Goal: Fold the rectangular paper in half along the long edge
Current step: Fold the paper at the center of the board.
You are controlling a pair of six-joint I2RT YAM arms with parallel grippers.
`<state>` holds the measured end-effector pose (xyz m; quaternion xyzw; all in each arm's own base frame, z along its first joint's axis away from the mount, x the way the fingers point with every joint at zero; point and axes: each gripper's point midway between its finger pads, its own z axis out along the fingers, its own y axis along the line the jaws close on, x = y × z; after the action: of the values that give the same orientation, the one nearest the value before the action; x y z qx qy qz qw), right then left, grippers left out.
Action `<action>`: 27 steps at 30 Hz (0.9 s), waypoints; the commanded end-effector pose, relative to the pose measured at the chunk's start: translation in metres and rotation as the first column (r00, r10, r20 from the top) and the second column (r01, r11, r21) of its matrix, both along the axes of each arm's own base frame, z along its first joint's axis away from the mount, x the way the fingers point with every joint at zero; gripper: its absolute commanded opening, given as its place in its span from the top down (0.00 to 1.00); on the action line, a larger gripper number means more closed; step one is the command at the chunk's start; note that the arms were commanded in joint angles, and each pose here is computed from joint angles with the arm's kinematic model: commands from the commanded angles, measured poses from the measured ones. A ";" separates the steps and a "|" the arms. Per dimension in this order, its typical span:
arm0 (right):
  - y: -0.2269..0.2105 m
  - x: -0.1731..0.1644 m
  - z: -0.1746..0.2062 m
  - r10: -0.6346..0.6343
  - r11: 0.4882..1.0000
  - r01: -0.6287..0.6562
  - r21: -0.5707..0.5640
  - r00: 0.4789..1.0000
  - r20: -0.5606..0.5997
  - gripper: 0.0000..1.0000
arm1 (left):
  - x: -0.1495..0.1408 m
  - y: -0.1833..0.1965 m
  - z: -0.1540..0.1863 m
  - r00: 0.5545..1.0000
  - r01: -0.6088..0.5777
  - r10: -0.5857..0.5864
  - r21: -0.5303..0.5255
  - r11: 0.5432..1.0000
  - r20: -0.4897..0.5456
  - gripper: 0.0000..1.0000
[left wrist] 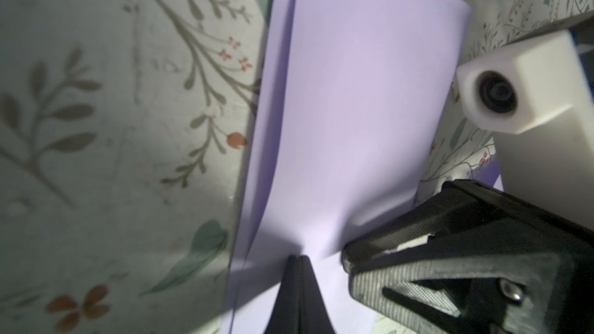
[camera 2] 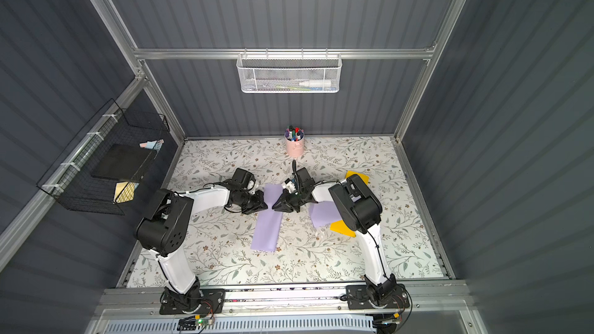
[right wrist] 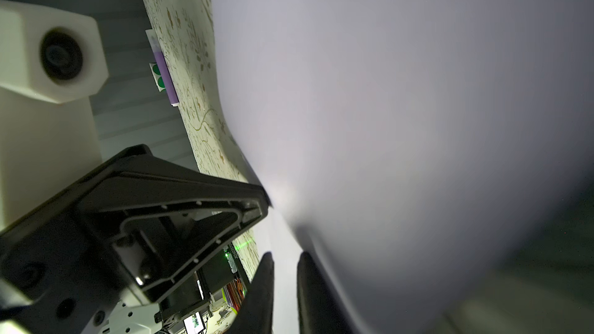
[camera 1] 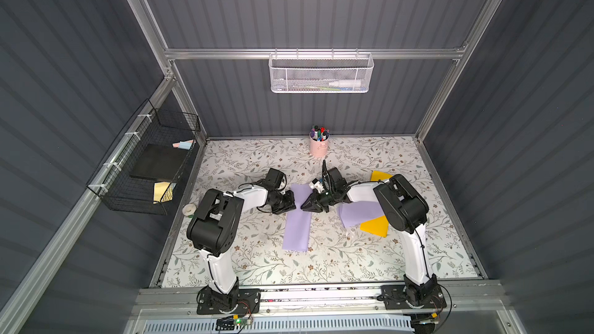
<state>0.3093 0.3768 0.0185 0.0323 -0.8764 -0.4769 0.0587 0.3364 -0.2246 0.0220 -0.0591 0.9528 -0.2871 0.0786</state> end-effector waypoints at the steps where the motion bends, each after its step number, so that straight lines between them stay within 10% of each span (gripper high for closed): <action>1: -0.016 -0.009 -0.034 -0.040 0.992 0.031 -0.120 0.997 -0.073 0.82 | -0.026 0.028 -0.031 0.995 -0.007 0.023 0.166 0.986 -0.094 1.00; 15: -0.100 -0.007 -0.051 -0.180 0.922 0.128 -0.365 0.977 -0.114 1.00 | -0.048 0.052 -0.047 0.990 -0.002 0.040 0.270 0.963 -0.136 1.00; 27: -0.052 0.020 0.044 -0.086 0.979 0.095 -0.180 0.995 0.056 1.00 | -0.048 0.051 -0.045 0.991 0.000 0.035 0.265 0.964 -0.130 1.00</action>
<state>0.3231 0.3045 0.0344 -0.0374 -0.9219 -0.3835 0.0413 0.3337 -0.2150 0.0204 -0.0561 0.9603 -0.2536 0.1018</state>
